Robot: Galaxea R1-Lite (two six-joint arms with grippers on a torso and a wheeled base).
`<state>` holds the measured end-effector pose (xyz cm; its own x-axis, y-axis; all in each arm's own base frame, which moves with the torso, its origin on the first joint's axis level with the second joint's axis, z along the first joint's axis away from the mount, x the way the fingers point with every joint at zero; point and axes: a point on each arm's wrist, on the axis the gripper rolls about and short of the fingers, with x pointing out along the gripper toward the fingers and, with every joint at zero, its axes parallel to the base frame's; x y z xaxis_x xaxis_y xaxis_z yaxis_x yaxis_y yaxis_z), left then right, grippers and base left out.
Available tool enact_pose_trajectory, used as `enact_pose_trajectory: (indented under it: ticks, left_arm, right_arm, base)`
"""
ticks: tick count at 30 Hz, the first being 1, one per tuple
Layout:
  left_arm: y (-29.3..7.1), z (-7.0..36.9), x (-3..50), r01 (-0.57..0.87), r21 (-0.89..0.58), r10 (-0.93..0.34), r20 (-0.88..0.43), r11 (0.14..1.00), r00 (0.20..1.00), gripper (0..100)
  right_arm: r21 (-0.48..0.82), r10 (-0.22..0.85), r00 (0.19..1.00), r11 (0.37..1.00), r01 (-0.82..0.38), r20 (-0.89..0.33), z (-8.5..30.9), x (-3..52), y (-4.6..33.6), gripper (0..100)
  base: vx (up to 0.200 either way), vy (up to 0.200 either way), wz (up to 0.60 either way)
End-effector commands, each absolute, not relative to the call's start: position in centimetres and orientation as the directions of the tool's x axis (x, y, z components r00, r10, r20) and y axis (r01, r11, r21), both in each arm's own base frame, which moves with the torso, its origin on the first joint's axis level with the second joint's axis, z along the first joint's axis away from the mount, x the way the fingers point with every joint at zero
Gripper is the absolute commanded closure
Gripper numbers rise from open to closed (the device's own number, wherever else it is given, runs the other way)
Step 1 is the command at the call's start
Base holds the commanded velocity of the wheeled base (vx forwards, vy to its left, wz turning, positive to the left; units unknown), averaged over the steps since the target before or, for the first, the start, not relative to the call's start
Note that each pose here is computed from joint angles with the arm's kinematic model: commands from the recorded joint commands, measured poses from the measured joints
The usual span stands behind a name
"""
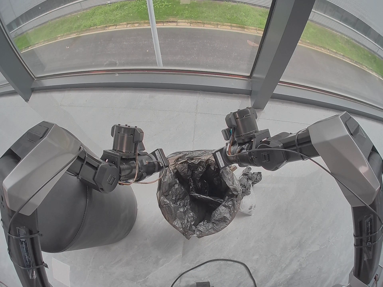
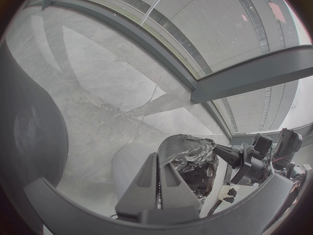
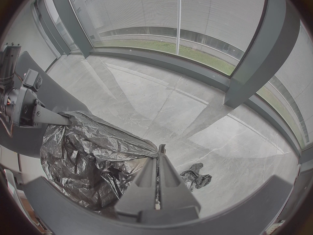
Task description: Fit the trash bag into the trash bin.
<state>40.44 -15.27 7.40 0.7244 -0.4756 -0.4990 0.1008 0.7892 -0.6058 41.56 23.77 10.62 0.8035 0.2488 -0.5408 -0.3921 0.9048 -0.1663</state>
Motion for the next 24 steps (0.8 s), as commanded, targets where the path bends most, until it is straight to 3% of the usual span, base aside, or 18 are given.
enact_pose_trajectory:
  ticks: [1, 11, 12, 18, 19, 24]
  left_arm:
    - [-15.3, 6.9, 40.5, 0.093, -0.604, -0.473, -0.509, 0.791, 0.719, 100]
    - [-15.0, 7.4, 40.3, 0.095, -0.578, -0.467, -0.54, 0.811, 0.7, 100]
    - [-15.0, 7.4, 40.2, 0.096, -0.566, -0.461, -0.548, 0.819, 0.698, 100]
    - [-15.3, 7.2, 40.0, 0.081, -0.519, -0.417, -0.572, 0.851, 0.706, 100]
    - [-15.3, 7.2, 40.0, 0.081, -0.519, -0.417, -0.574, 0.851, 0.705, 0]
    - [-15.4, 7.2, 40.0, 0.084, -0.518, -0.418, -0.572, 0.851, 0.705, 0]
  right_arm:
    - [-0.162, 0.25, 0.798, 0.905, -0.394, -0.548, 9.8, 41.8, 24.0, 100]
    - [-0.135, 0.252, 0.805, 0.916, -0.377, -0.537, 10.3, 42.0, 24.0, 100]
    - [-0.133, 0.253, 0.804, 0.916, -0.377, -0.538, 10.3, 42.0, 24.0, 0]
    - [-0.122, 0.26, 0.811, 0.919, -0.374, -0.525, 10.8, 42.0, 24.1, 0]
    - [-0.121, 0.261, 0.812, 0.92, -0.374, -0.522, 10.9, 41.9, 24.0, 0]
    - [-0.114, 0.265, 0.819, 0.922, -0.369, -0.509, 11.7, 41.8, 23.9, 0]
  base:
    - [0.0, 0.0, 0.0]
    - [0.0, 0.0, 0.0]
    - [0.0, 0.0, 0.0]
    - [0.0, 0.0, 0.0]
    - [0.0, 0.0, 0.0]
    - [0.0, 0.0, 0.0]
